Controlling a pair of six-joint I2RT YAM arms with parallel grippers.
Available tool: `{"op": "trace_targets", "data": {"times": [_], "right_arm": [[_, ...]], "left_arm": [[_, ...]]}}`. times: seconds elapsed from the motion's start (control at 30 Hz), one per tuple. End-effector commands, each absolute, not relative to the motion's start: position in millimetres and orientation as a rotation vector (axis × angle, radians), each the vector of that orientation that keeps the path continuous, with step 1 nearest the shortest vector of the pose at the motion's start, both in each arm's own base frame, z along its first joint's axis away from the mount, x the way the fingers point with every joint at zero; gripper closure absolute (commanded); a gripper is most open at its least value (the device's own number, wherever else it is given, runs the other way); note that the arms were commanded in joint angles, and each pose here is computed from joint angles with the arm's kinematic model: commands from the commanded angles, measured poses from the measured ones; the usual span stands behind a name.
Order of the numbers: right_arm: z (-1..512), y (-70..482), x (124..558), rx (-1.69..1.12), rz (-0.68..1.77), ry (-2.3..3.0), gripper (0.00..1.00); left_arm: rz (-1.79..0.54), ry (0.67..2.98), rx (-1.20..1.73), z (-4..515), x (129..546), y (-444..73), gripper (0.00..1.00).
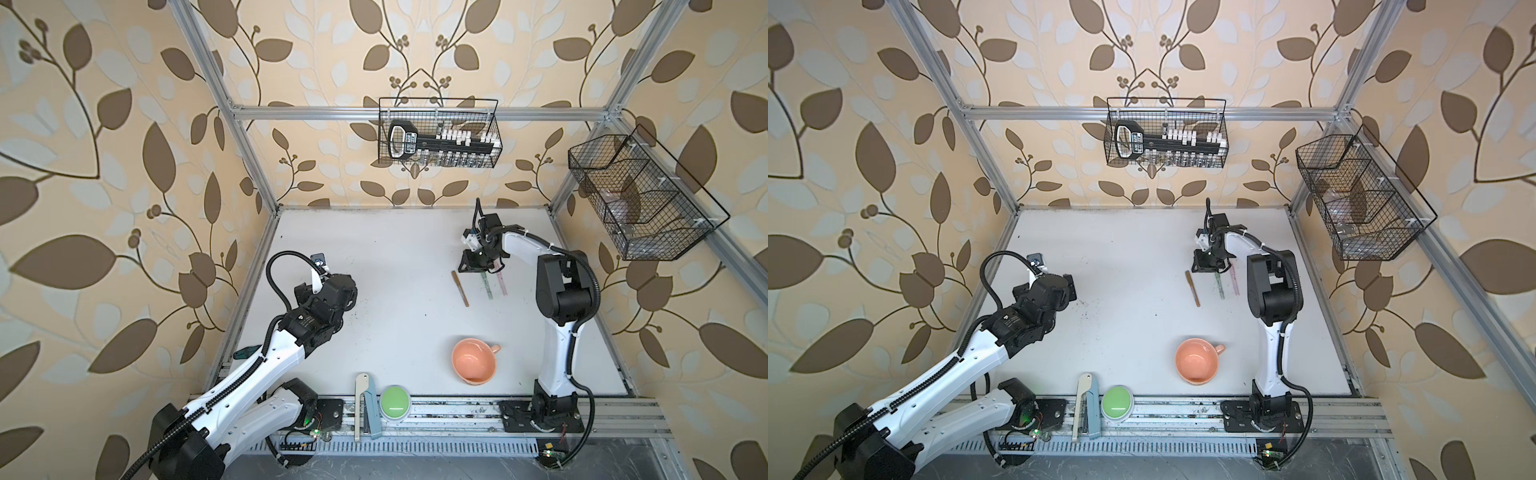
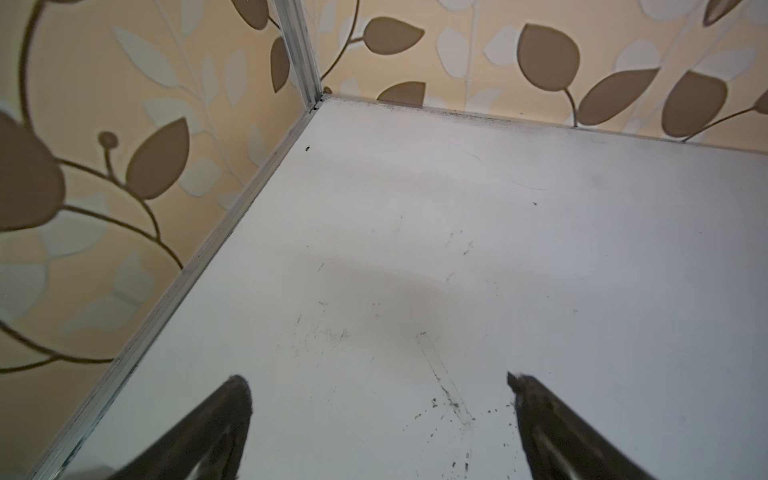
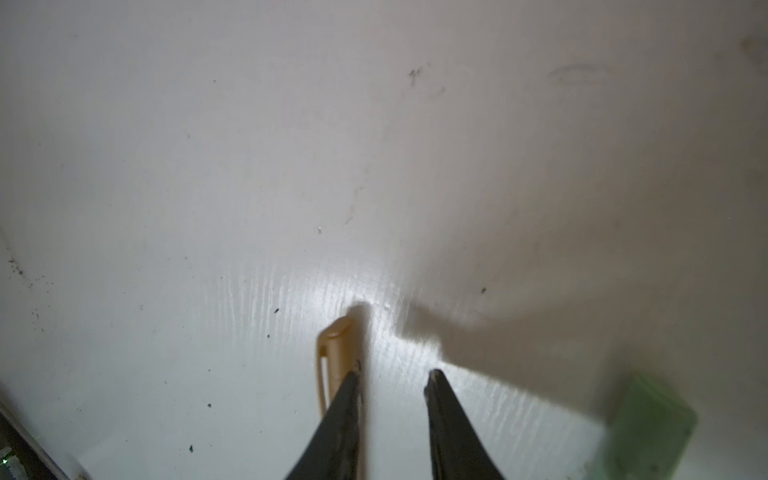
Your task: Insert the pens into the pen caps
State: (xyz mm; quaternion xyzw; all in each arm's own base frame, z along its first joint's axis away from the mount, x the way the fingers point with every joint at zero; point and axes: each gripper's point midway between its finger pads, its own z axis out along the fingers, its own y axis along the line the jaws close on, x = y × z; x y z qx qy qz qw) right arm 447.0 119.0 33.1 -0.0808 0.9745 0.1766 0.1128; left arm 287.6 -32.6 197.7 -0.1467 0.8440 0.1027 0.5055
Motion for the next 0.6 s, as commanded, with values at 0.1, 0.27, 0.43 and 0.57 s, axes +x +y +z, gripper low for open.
{"op": "trace_targets", "data": {"times": [0.1, 0.27, 0.43, 0.57], "right_arm": [[74, 115, 473, -0.250, 0.449, 2.718, 0.59], [124, 84, 474, -0.126, 0.340, 2.487, 0.49], [149, 31, 429, 0.050, 0.099, 2.201, 0.44], [153, -4, 378, 0.159, -0.064, 2.007, 0.40]], "left_arm": [[0.433, 1.942, -0.512, 202, 289, 6, 0.01], [0.484, 1.906, -0.543, 190, 304, 35, 0.01], [0.471, 1.810, -0.489, 180, 314, 47, 0.01], [0.481, 1.735, -0.448, 170, 316, 54, 0.01]]}}
